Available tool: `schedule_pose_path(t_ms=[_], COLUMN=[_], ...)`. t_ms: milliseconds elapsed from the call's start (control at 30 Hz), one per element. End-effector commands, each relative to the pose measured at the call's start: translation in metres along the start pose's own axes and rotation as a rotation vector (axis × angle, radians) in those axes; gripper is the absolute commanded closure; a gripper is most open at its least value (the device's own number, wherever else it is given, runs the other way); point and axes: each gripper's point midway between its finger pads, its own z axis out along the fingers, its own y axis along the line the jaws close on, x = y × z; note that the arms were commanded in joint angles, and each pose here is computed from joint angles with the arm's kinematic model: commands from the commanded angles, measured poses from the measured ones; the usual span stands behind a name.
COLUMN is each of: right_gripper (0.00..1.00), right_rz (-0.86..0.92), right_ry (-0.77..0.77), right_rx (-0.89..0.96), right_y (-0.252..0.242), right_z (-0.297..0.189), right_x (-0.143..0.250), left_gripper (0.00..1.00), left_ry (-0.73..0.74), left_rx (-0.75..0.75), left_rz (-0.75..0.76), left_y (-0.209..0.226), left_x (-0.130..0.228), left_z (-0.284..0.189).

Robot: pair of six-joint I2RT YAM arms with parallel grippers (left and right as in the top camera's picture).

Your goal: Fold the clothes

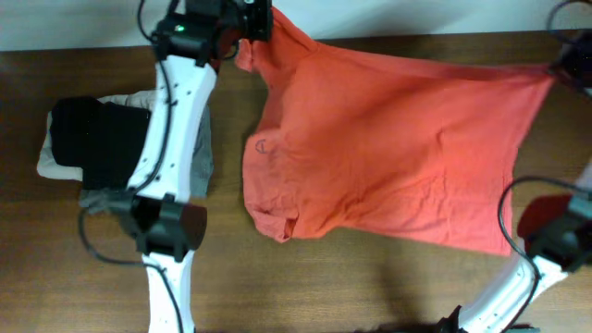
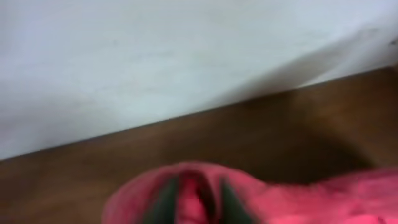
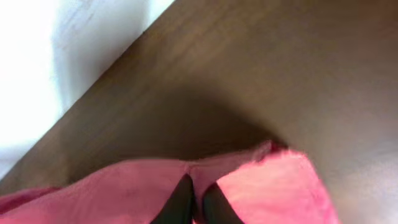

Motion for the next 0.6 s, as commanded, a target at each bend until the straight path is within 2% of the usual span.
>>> schedule_pose_path(t_ms=[0,67,167,333,567], right_gripper=[0.52,0.43,0.37,0.34,0.34], right_rz=[-0.063,-0.087,-0.087,-0.057,-0.049], right_ry=[0.009,0.012,0.0,0.034,0.176], right_rx=[-0.014,-0.016,0.008,0.026,0.062], right_y=[0.014,0.016,0.011,0.004,-0.004], right_z=[0.036,0.046,0.044,0.022,-0.002], right_x=[-0.003,-0.003,-0.006,0.006,0.046], left_gripper=[0.01,0.01,0.01,0.01,0.01], left_ry=[-0.002,-0.008,-0.022,0.003,0.158], left_rx=[-0.019,-0.048,-0.109,-0.124,-0.107], left_rz=[0.012,0.013,0.01,0.021,0.106], left_y=[0.011,0.017,0.03,0.032,0.009], left_x=[0.01,0.01,0.003,-0.005,0.023], left_z=[0.032,0.035,0.025,-0.012,-0.055])
